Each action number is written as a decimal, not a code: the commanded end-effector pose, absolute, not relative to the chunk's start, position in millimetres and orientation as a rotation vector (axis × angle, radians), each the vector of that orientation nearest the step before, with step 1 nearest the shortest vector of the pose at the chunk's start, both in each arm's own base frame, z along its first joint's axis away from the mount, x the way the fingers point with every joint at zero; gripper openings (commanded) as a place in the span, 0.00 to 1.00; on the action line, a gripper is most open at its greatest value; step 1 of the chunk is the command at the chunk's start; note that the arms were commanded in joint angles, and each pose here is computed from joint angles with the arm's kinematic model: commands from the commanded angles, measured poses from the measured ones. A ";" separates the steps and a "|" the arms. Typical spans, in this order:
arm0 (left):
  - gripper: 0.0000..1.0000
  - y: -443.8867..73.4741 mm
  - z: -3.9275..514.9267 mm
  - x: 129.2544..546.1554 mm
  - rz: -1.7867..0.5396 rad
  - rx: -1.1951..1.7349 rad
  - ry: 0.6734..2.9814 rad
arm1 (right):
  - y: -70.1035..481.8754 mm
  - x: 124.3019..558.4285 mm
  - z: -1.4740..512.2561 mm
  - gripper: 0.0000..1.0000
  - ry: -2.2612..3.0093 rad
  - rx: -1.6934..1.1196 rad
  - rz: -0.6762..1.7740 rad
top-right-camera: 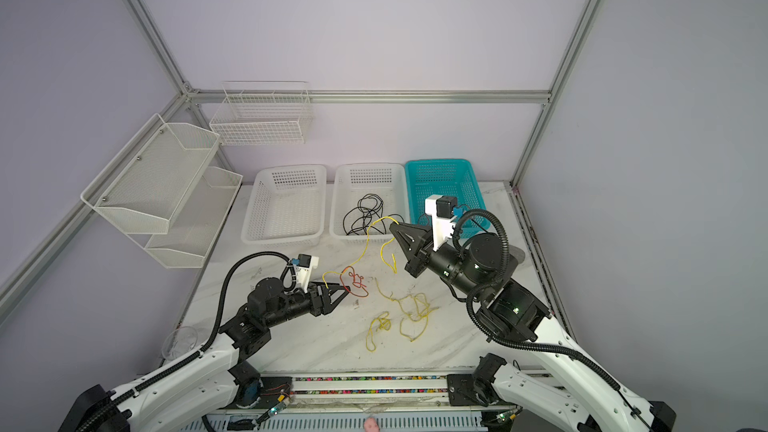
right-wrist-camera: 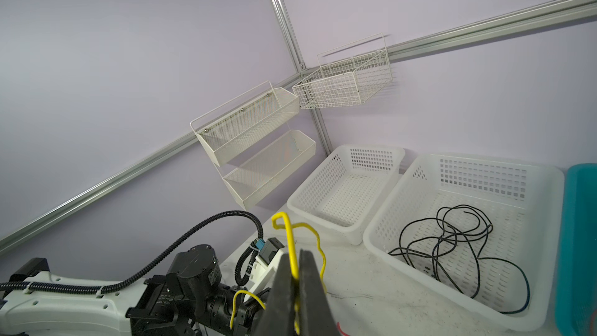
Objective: Untangle the cables
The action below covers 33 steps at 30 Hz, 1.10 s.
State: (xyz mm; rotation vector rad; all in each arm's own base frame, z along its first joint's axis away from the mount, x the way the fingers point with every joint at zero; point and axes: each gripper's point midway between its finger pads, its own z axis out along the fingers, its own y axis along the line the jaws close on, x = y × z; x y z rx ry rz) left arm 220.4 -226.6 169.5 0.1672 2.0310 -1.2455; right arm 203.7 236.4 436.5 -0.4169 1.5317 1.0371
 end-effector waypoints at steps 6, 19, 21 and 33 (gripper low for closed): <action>0.79 -225.6 175.2 216.1 -1.273 0.194 1.977 | 236.3 207.7 442.8 0.00 1.509 -0.390 1.043; 0.71 -222.8 197.8 216.8 -1.293 0.192 1.868 | 268.1 196.3 424.4 0.00 1.527 -0.544 1.174; 0.65 -225.3 200.4 217.5 -1.302 0.202 1.866 | 270.2 196.3 421.0 0.00 1.536 -0.549 1.182; 0.24 -224.8 192.1 215.4 -1.300 0.199 1.894 | 251.6 212.2 417.7 0.00 1.564 -0.421 1.078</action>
